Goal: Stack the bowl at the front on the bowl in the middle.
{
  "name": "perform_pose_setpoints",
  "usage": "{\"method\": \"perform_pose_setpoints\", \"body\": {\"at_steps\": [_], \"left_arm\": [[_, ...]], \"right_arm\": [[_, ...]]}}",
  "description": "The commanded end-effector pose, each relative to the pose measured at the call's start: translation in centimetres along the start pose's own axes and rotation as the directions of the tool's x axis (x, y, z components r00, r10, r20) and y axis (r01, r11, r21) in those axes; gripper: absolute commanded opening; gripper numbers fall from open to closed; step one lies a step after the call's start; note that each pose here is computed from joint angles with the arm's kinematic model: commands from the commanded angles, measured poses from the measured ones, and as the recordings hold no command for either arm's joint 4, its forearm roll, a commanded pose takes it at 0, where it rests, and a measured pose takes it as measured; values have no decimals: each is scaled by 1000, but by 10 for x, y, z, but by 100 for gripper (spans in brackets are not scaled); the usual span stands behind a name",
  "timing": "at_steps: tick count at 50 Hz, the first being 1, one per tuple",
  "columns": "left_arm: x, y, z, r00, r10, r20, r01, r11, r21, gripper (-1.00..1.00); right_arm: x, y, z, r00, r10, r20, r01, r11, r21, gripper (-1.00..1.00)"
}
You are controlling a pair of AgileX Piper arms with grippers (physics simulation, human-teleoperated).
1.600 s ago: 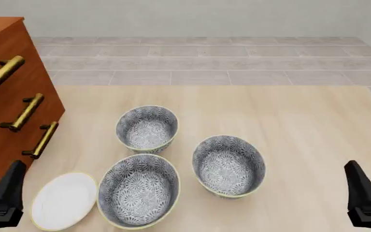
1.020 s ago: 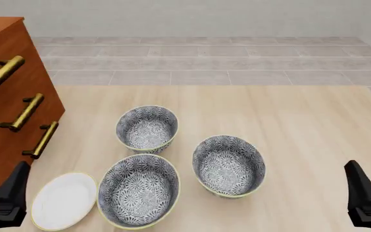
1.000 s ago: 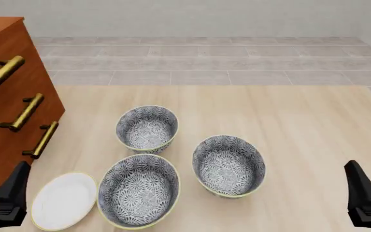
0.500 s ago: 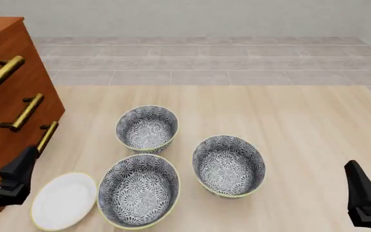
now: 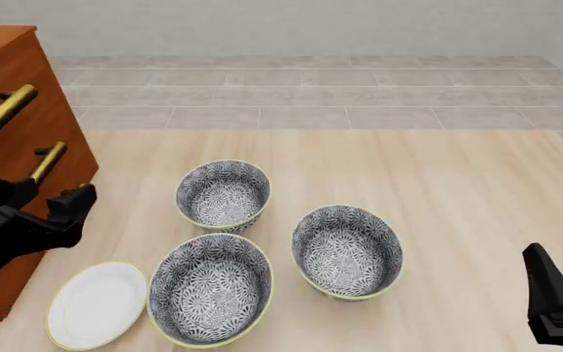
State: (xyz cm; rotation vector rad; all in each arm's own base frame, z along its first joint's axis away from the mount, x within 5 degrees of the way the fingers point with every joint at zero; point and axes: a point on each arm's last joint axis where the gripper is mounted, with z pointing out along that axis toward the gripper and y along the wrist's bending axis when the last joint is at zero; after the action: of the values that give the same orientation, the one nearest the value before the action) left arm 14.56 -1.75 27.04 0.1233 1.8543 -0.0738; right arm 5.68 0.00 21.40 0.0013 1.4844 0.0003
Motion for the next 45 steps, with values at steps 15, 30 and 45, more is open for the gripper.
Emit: {"method": "perform_pose_setpoints", "body": {"at_steps": [15,30,45], "left_arm": [[-17,-15,53,986,33,-161,-21,997,76,100],[-41,-16,79,980,48,-192,-34,997,73,100],[-63,-20,87,980,23,-200,-8,997,78,100]], "right_arm": [[0,0,0,1000,-1,-1,1,1000,-1,100],[0,0,0,1000,-1,-1,1,1000,-1,100],[0,0,0,1000,-1,-1,1,1000,-1,100]]}}
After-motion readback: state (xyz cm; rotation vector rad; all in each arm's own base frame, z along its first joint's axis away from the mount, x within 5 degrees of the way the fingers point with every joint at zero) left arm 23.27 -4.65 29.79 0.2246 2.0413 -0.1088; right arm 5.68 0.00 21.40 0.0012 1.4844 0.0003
